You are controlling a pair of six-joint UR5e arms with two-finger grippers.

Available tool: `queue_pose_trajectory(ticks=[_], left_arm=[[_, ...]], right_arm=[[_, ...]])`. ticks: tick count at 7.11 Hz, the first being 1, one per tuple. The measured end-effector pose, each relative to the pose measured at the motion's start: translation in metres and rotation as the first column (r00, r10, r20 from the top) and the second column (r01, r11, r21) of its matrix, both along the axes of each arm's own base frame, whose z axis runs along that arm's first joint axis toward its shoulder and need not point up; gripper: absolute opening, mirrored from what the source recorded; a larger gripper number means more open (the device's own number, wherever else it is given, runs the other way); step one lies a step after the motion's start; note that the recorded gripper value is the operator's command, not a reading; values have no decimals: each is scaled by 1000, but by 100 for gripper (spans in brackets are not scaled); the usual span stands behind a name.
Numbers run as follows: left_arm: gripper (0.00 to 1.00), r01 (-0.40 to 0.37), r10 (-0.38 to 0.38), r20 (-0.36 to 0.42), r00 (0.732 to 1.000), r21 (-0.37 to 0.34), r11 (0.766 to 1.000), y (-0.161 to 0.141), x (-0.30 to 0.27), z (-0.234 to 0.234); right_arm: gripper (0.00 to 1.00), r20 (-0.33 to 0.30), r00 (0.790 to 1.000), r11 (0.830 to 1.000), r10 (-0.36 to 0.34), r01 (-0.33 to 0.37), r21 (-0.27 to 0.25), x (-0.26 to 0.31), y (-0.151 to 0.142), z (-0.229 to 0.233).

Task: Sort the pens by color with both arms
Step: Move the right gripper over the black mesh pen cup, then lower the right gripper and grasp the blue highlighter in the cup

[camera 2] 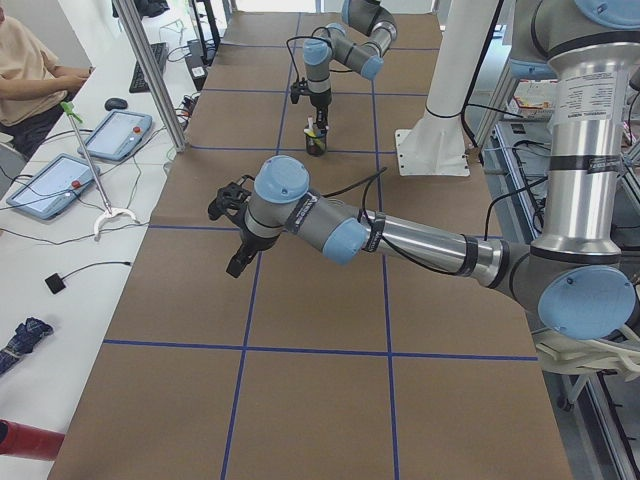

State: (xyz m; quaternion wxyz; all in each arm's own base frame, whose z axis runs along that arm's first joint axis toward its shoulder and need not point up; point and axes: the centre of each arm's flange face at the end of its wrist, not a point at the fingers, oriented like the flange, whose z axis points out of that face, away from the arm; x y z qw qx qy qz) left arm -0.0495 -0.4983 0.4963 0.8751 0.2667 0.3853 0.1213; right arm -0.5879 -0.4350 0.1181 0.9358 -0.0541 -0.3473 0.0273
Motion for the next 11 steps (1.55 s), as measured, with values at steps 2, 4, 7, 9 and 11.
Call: queue_pose_trajectory(ticks=[2, 4, 7, 9, 11], left_arm=[[100, 0, 0, 0, 1000, 2, 1000, 0, 0, -1], [100, 0, 0, 0, 1000, 3, 1000, -1, 0, -2], [100, 0, 0, 0, 1000, 4, 1000, -1, 0, -2], [100, 0, 0, 0, 1000, 4, 1000, -1, 0, -2], [100, 0, 0, 0, 1000, 3, 1000, -1, 0, -2]], right_arm=[[42, -13, 1000, 1000, -7, 7, -18, 1, 2, 4], [40, -21, 1000, 1000, -9, 8, -25, 2, 3, 6], [37, -25, 1000, 1000, -12, 11, -27, 0, 4, 8], [37, -28, 999, 999, -19, 18, -29, -4, 7, 9], [18, -32, 999, 999, -27, 26, -31, -8, 12, 12]])
